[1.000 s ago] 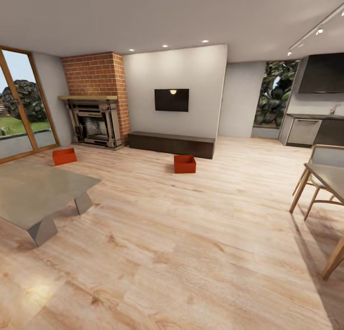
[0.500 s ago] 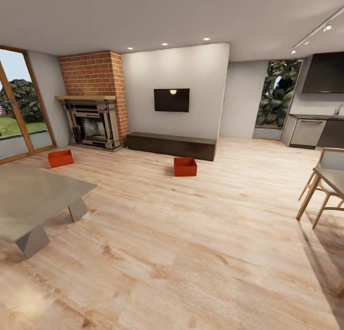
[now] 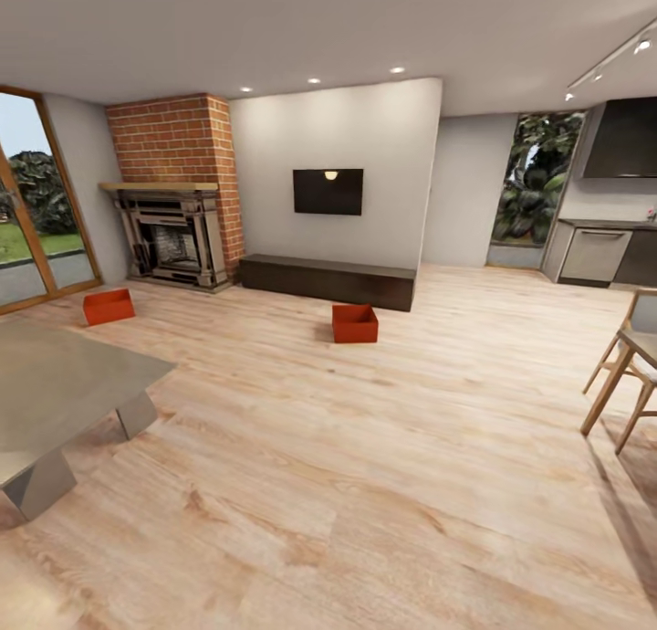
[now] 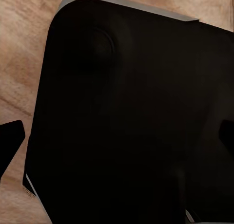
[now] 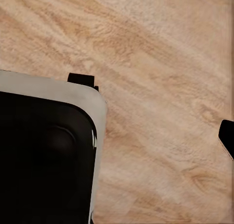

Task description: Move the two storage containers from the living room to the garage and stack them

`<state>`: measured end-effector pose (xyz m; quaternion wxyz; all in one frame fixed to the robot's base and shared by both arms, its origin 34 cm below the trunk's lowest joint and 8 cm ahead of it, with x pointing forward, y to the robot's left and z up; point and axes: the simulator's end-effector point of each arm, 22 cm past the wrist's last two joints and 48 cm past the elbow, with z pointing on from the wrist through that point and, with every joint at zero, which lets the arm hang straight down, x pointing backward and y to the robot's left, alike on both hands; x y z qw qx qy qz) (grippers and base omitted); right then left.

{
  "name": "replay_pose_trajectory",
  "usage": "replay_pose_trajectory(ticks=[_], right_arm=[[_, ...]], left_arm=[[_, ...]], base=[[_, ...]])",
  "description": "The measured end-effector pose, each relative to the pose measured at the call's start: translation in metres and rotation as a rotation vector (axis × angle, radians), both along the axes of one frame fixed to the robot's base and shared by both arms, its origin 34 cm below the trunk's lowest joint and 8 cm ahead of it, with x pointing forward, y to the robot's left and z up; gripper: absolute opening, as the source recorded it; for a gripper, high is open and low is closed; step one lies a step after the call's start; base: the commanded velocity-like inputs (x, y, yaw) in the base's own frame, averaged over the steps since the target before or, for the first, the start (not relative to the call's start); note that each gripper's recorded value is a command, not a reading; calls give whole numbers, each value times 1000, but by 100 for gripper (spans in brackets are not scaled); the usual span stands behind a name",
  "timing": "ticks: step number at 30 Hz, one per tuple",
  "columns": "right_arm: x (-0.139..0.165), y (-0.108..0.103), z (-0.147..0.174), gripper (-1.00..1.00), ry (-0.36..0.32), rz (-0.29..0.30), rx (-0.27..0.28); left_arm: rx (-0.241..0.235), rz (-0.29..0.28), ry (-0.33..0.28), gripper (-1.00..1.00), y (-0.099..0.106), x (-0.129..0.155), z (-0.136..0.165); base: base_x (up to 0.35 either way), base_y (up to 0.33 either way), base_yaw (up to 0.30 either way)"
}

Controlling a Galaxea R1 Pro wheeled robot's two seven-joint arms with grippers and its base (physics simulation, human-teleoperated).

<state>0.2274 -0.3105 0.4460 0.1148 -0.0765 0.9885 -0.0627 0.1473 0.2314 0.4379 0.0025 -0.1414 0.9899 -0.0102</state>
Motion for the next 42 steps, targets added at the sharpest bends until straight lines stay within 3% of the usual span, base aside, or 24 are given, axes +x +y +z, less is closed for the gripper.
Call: replay_pose_trajectory(ticks=[42], right_arm=[[-1,0,0,100,5,0,-1]], left_arm=[[-2,-2,-5,100,-2,1,0]], base=[[322,0,0]])
